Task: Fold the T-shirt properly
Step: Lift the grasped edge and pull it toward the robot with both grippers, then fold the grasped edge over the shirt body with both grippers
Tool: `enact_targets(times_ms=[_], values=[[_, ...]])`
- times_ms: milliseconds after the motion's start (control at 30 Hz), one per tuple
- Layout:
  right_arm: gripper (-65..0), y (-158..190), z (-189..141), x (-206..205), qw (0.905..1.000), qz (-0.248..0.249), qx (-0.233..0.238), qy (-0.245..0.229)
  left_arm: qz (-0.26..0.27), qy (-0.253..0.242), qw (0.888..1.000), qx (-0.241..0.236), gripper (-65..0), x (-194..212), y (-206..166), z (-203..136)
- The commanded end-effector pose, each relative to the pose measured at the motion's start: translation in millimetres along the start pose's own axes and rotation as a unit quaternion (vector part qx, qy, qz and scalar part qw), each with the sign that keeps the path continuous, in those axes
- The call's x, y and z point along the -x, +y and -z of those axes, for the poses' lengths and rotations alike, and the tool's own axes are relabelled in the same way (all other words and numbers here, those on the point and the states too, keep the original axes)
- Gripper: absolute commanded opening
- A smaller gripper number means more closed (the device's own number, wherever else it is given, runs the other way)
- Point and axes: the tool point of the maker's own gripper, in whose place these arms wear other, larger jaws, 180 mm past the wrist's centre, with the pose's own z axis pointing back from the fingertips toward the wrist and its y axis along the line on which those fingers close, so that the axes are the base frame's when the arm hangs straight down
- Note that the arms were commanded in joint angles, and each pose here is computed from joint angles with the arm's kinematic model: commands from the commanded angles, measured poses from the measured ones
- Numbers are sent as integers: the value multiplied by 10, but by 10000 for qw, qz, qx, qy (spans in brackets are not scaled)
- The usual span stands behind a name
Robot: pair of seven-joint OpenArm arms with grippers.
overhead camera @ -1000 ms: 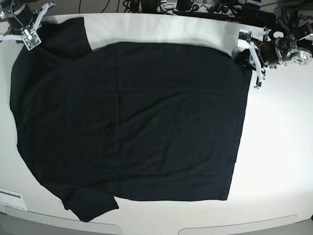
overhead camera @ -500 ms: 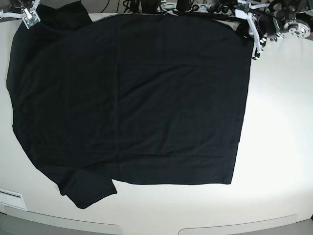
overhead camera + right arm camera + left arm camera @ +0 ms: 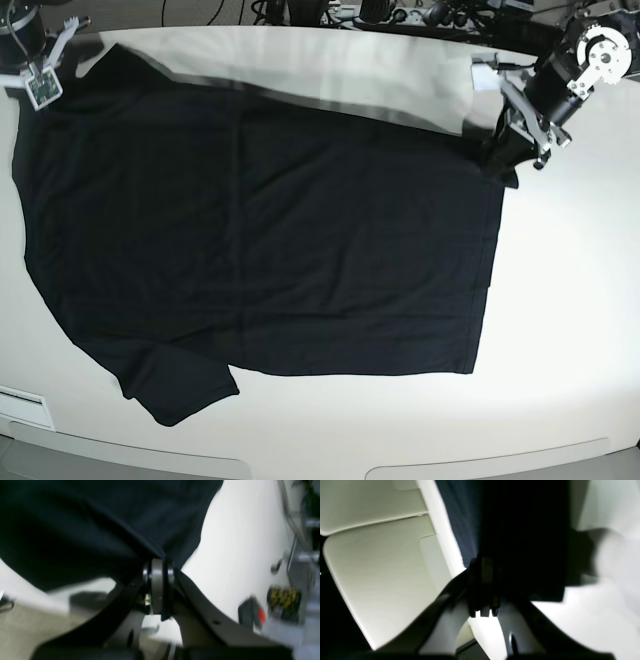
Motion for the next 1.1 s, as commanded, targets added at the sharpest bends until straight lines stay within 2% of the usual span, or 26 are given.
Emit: enact_targets(times_ms=[0,167,267,367,433,700,1067], values=[[-650,-113,5,-142,9995,-112,154,-239,24,84,9997,-247,-650,69,163,12],[-650,-354,86,-556,9940,-244,436,-972,-418,341,9959,-720,-650,213,457,139],[-650,-417,104,-781,9896,-145,389,-1378,-666,370,9929,-917,-650,268,573,194],[-650,-533,262,-722,9904,-77,380,-1326,-955,393,9899,-970,-650,320,585,249],[-650,-627,377,-653,9911,159,371,-1272,-1072,449,9887,-951,-650,356,532,289],[-650,-700,655,-591,9871,796,-95,-1388,-1381,695,9839,-893,-650,495,238,466],[-650,-760,673,-640,9843,874,-29,-1530,-1623,683,9785,-1072,-650,446,204,553]])
